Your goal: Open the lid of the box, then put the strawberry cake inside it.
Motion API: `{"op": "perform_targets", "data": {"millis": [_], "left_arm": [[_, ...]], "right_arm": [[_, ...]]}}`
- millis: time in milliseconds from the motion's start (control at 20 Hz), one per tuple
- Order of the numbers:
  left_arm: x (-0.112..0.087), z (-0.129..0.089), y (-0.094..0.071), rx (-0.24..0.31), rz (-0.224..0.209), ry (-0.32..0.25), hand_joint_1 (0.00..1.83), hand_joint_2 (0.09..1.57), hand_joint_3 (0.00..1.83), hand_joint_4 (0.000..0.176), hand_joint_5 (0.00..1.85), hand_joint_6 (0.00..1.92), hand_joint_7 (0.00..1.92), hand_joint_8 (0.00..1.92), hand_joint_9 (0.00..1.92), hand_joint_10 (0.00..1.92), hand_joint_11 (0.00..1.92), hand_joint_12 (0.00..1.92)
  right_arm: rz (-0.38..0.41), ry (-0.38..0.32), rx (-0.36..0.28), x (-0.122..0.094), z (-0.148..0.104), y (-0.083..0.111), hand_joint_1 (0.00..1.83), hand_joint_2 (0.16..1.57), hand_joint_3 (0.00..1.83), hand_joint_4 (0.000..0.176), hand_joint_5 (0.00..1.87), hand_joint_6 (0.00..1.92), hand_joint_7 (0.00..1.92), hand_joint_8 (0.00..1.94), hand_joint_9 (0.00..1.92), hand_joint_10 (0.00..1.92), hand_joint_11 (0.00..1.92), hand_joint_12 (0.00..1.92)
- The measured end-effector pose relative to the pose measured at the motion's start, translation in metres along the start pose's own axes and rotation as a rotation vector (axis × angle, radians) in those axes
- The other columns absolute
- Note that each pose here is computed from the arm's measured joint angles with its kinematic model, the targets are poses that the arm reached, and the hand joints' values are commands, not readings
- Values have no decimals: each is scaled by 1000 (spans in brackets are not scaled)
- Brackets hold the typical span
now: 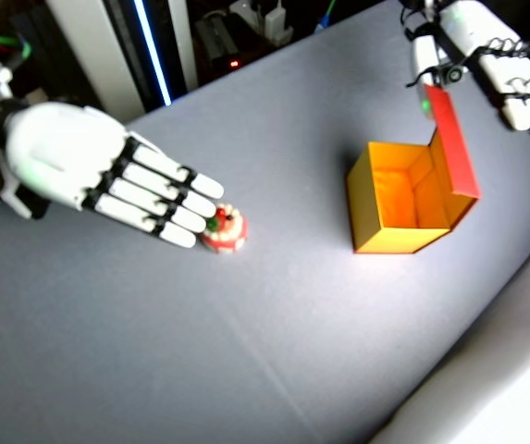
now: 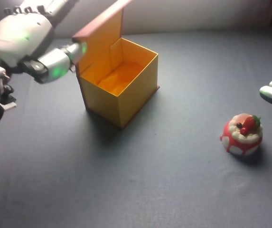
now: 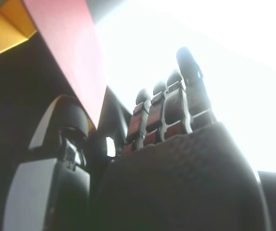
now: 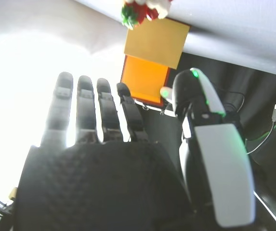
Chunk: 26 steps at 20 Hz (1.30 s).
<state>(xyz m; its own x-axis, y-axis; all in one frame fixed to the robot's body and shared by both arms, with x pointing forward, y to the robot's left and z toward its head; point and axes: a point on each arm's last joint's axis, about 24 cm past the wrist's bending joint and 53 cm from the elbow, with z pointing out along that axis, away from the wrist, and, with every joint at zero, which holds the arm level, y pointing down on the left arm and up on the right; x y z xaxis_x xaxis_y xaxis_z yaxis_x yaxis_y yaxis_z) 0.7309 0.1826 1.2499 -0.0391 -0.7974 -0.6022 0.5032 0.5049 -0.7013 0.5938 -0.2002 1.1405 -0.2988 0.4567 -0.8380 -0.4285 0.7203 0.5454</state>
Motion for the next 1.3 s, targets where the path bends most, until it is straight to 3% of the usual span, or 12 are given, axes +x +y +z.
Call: {"op": "perform_targets", "data": {"millis": [100, 300, 350, 550, 750, 800, 850, 1000, 1150, 1200, 1250, 1300], "left_arm": [[-11, 1, 9, -28, -11, -33, 468, 1454, 0, 39, 0, 0, 0, 0, 0, 0, 0, 641], [-24, 2, 40, -126, -14, -49, 556, 1417, 0, 13, 0, 0, 0, 0, 0, 0, 0, 610], [-25, 1, 44, -144, -17, -46, 564, 1375, 0, 31, 0, 0, 0, 0, 0, 0, 0, 716], [-9, -12, 41, -125, 21, 17, 608, 1285, 0, 74, 0, 0, 0, 0, 0, 0, 0, 312], [7, -30, 20, -50, 87, 97, 630, 1254, 1, 117, 0, 0, 0, 0, 0, 0, 0, 459], [10, -34, 15, -32, 96, 112, 664, 1253, 0, 101, 0, 0, 0, 0, 0, 0, 0, 460], [15, -40, 9, -13, 111, 138, 680, 1272, 3, 111, 0, 0, 0, 0, 0, 0, 0, 17], [28, -55, -3, 35, 149, 199, 725, 1344, 26, 105, 0, 0, 0, 0, 0, 0, 0, 0], [37, -68, -8, 58, 196, 273, 718, 1396, 7, 75, 46, 12, 0, 0, 0, 0, 0, 212], [39, -73, -8, 52, 219, 304, 841, 1350, 0, 56, 108, 16, 12, 2, 23, 7, 0, 537], [41, -76, -8, 51, 235, 327, 825, 1367, 0, 56, 69, 20, 2, 0, 4, 1, 0, 381], [43, -80, -7, 50, 244, 345, 806, 1382, 3, 63, 59, 11, 0, 0, 0, 0, 0, 238]], "right_arm": [[1, -2, -1, 0, 0, 0, 489, 1345, 0, 0, 0, 0, 0, 0, 0, 0, 1, 0], [5, -3, -1, 0, 0, 0, 509, 1342, 0, 0, 0, 0, 0, 0, 0, 0, 4, 2], [6, -3, 0, -1, 0, 0, 491, 1346, 1, 0, 0, 0, 0, 0, 0, 0, 10, 6], [14, -5, 1, -1, 0, -1, 507, 1344, 0, 0, 0, 0, 0, 0, 0, 0, 0, 0], [32, 3, -13, -1, 1, 0, 611, 1285, 0, 0, 0, 0, 0, 0, 0, 0, 0, 0], [38, -1, -12, -3, 3, 0, 641, 1267, 0, 0, 0, 0, 0, 0, 0, 0, 0, 0], [41, -8, -15, -6, 5, 1, 696, 1239, 0, 0, 0, 0, 0, 0, 0, 0, 19, 9], [41, -3, -41, -7, 16, 6, 701, 1226, 0, 0, 0, 0, 0, 0, 0, 0, 0, 317], [52, 41, -40, 5, 33, 4, 707, 1208, 0, 0, 0, 0, 0, 0, 0, 0, 0, 8], [50, 64, -39, 12, 39, 4, 800, 1143, 39, 0, 12, 23, 40, 39, 60, 52, 7, 466], [50, 79, -35, 16, 44, 3, 831, 1140, 27, 0, 35, 30, 84, 37, 99, 79, 1, 838], [54, 91, -29, 22, 49, 1, 852, 1148, 17, 0, 52, 29, 101, 24, 98, 88, 0, 980]]}}
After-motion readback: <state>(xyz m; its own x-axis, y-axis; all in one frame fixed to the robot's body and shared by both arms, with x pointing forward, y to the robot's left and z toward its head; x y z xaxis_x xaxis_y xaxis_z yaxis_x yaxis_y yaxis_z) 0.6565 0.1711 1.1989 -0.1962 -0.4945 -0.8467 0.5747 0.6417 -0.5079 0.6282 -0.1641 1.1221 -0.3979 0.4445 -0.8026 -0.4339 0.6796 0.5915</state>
